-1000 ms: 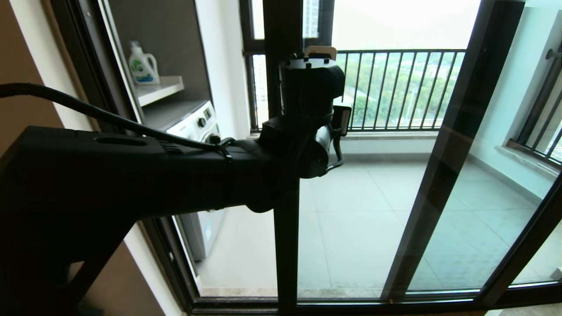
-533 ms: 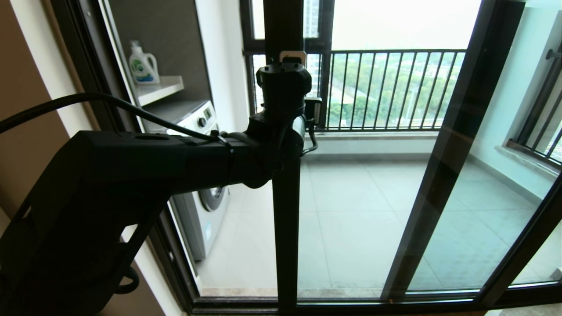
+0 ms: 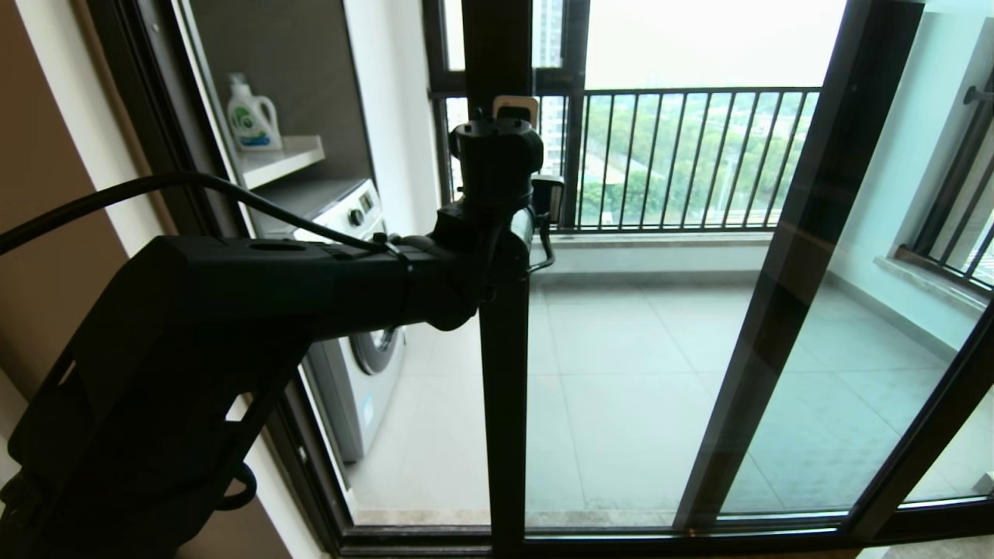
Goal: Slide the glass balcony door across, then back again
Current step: Close the slid door
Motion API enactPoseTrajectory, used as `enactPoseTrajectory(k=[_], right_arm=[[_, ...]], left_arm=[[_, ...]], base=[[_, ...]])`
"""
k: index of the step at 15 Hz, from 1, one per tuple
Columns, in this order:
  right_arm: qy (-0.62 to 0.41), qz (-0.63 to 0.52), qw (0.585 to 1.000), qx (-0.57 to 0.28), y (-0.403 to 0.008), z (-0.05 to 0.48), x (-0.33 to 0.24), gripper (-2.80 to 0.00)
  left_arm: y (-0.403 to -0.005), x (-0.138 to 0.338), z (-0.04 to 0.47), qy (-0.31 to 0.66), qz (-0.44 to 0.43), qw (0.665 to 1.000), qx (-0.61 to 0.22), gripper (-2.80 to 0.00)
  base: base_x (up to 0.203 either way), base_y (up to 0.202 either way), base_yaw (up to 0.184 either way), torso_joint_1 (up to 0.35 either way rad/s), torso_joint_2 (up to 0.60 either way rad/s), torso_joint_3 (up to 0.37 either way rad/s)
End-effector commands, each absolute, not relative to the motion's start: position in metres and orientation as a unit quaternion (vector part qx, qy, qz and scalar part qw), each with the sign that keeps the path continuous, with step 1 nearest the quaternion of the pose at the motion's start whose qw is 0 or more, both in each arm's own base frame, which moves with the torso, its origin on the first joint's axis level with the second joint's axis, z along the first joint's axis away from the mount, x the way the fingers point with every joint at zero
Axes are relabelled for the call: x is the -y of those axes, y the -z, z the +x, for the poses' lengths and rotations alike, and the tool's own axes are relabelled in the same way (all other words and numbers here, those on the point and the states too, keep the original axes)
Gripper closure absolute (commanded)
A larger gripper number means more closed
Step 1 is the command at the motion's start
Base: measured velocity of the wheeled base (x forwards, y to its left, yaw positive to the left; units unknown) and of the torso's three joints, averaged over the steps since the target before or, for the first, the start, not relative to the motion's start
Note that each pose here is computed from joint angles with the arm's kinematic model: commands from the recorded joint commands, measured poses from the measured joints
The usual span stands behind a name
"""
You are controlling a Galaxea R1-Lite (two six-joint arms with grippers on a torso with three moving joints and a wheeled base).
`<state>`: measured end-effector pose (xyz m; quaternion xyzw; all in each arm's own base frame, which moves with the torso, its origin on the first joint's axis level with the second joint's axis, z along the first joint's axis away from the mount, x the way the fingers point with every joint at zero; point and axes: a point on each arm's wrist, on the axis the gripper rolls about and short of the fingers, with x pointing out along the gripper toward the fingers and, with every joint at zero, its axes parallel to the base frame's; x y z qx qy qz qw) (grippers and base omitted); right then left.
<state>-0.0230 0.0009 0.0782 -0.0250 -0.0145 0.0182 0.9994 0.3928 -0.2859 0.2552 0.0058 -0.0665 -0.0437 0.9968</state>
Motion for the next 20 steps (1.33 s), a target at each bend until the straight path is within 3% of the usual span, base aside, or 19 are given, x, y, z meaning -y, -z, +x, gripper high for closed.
enactPoseTrajectory(k=[1, 20], right_arm=[[-0.018, -0.025, 0.999, 0.007, -0.075, -0.022, -0.001, 0.0], [-0.018, -0.025, 0.999, 0.008, -0.075, -0.022, -0.001, 0.0]], left_arm=[[-0.269, 0.271, 0.394, 0.024, -0.002, 0.997, 0.079, 0.0], [-0.284, 0.214, 0.375, -0.014, 0.004, 0.998, 0.065, 0.0]], base=[[0.0, 0.0, 0.0, 0.0, 0.0, 0.0], [0.0, 0.0, 0.0, 0.0, 0.0, 0.0]])
